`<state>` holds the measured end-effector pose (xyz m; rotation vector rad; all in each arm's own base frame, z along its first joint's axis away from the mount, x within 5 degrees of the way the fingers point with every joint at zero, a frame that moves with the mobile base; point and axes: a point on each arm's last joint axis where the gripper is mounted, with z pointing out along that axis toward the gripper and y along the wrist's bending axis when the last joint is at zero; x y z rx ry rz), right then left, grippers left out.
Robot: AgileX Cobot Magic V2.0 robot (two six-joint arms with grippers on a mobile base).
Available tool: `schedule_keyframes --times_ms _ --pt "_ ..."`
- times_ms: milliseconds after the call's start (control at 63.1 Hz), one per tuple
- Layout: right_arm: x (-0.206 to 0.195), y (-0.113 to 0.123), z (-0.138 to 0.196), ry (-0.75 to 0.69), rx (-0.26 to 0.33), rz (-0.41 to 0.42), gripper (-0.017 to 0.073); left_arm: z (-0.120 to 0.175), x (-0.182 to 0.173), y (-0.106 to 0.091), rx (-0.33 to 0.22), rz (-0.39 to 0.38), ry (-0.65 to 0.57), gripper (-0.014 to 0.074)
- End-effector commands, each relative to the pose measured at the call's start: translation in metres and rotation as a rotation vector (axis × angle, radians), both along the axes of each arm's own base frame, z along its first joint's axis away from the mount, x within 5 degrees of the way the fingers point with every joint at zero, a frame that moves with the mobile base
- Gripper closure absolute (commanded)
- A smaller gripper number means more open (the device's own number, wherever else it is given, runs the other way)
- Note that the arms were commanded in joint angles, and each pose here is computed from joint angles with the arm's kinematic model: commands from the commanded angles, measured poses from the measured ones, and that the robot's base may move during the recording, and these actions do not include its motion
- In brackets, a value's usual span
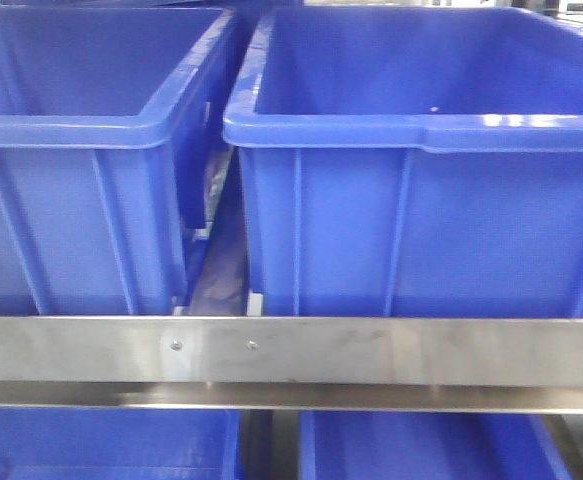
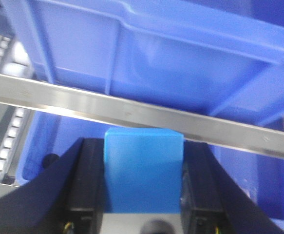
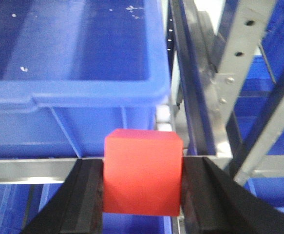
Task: Sort and place red and blue blocks on shelf
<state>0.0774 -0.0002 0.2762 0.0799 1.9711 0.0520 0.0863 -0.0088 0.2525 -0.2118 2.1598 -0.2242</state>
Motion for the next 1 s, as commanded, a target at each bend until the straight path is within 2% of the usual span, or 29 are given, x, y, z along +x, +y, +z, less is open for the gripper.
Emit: schedule_keyframes --times_ms 0,982 --pt "0.0026 -0.0004 0.0161 -0.104 -0.010 -0.002 0.0499 0.0163 0.0047 -0.0008 -0.018 0.000 -0.107 0.0469" --pt "0.0026 -0.0004 0.0161 -0.104 -0.010 -0.002 0.0499 0.0163 0.0047 -0.0008 -0.018 0.000 -0.107 0.0469"
